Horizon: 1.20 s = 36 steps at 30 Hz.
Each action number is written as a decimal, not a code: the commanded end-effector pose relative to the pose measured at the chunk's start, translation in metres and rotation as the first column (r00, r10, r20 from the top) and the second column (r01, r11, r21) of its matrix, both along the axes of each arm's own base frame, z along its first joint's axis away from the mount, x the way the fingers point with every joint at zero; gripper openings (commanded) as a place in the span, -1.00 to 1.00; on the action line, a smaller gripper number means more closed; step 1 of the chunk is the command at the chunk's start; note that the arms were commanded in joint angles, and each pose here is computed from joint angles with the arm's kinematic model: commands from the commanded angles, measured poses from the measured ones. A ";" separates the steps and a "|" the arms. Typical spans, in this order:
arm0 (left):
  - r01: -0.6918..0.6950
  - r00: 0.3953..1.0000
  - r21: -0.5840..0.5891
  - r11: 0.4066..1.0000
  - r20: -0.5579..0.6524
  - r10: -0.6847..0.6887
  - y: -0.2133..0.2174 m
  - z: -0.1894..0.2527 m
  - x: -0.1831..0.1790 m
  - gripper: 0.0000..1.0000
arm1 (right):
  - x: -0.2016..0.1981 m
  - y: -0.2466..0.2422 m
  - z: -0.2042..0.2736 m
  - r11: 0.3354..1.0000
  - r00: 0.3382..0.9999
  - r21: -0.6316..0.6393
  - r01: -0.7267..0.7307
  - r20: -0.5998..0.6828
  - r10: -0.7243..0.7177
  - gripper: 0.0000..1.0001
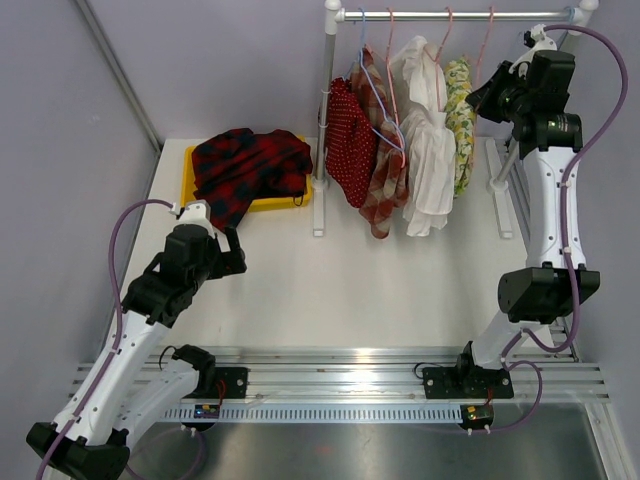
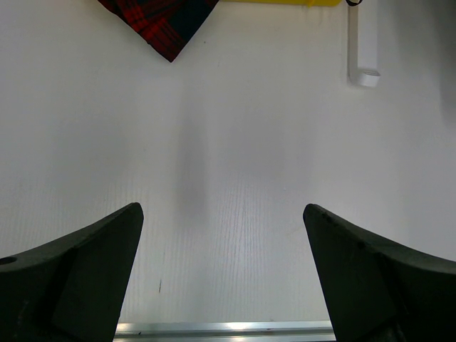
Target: Remove the skirt from the hanger
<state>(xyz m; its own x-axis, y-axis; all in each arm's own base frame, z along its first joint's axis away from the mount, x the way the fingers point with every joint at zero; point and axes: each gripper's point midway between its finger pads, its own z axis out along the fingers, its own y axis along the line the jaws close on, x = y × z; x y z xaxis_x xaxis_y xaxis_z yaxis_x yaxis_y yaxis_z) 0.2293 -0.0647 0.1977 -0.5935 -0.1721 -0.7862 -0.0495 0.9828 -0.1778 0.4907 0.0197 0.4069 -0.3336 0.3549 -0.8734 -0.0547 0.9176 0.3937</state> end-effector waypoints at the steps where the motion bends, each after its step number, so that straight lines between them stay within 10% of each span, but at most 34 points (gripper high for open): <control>1: 0.000 0.999 -0.018 1.000 0.033 0.001 -0.003 0.005 0.004 0.98 | -0.014 0.000 0.060 0.999 0.989 -0.028 0.016 0.147 -0.011 -1.00; 12: 0.048 0.995 -0.036 0.998 0.091 -0.044 -0.011 0.024 0.009 0.98 | -0.073 -0.016 0.121 0.990 0.963 -0.061 0.127 0.247 -0.108 -1.00; 18: 0.322 0.922 -0.121 0.939 0.266 -0.282 -0.098 0.098 0.023 0.98 | -0.132 -0.014 0.092 0.988 0.971 -0.053 0.142 0.201 -0.129 -1.00; 21: 0.486 0.825 -0.054 0.872 0.358 -0.437 -0.173 0.150 0.020 0.98 | -0.162 -0.017 0.085 0.984 0.967 -0.046 0.172 0.197 -0.160 -1.00; 27: 0.847 0.443 -0.021 0.531 0.580 -0.683 -0.317 0.215 -0.024 0.98 | -0.213 0.009 0.079 0.995 0.981 0.065 0.077 0.170 -0.087 -1.00; 33: 0.957 0.261 -0.083 0.278 0.662 -0.703 -0.380 0.220 -0.058 0.98 | -0.270 0.049 0.078 0.977 0.979 0.184 -0.107 0.192 0.071 -1.00; 36: 0.967 0.237 -0.087 0.241 0.663 -0.710 -0.398 0.213 -0.066 0.98 | -0.293 0.079 0.090 0.939 0.930 0.183 -0.293 0.284 0.235 -1.00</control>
<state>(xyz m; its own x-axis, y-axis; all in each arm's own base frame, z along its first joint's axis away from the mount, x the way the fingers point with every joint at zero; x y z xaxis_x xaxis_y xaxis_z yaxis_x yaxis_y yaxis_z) 0.1918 -0.4417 0.3559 -0.2937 -0.0027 -0.9559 0.8994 0.3380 -0.2772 0.2218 0.0595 0.4617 -0.2435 0.4796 -0.8430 -0.1450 0.8414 0.5206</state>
